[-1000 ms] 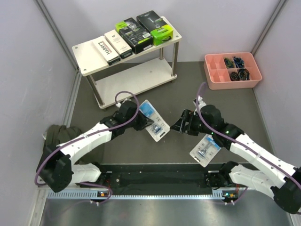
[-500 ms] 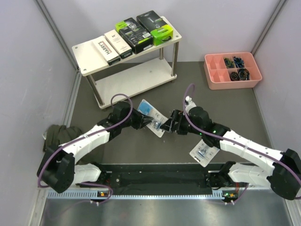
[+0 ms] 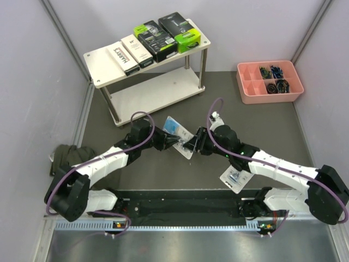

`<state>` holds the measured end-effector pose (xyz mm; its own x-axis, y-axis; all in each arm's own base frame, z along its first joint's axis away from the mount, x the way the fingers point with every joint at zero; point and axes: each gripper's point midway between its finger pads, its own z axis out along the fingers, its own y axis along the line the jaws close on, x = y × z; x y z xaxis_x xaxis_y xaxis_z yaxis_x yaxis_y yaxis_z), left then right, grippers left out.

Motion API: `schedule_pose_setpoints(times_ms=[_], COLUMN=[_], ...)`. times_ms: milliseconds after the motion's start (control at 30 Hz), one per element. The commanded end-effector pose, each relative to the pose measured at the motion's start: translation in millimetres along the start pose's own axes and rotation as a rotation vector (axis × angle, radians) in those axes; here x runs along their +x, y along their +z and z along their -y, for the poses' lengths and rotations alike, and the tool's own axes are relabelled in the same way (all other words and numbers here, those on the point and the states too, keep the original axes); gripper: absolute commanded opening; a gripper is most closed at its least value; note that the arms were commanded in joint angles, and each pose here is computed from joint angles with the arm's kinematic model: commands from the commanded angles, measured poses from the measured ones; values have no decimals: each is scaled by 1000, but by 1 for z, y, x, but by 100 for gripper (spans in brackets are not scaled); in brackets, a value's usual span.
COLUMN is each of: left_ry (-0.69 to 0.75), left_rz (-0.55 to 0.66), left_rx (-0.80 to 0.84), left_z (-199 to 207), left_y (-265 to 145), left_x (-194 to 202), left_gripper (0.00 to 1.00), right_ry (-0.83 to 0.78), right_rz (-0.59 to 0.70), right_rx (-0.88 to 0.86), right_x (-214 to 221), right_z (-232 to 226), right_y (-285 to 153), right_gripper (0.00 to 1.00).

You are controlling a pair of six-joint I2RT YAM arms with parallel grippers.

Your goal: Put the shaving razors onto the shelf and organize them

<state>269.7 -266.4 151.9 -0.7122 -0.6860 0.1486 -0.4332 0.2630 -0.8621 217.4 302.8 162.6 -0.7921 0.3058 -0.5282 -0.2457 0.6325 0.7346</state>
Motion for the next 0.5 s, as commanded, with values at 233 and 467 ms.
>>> schedule_pose_setpoints(times_ms=[233, 467], left_ry=[-42, -34], left_rz=[-37, -46], left_rx=[106, 113], left_z=[20, 20], left_y=[-3, -2], left_x=[5, 6], left_gripper=[0, 0], right_ry=[19, 23], right_rz=[55, 64], right_rx=[-11, 20], right_x=[0, 0], right_z=[-3, 5], right_y=[13, 12], right_gripper=[30, 4])
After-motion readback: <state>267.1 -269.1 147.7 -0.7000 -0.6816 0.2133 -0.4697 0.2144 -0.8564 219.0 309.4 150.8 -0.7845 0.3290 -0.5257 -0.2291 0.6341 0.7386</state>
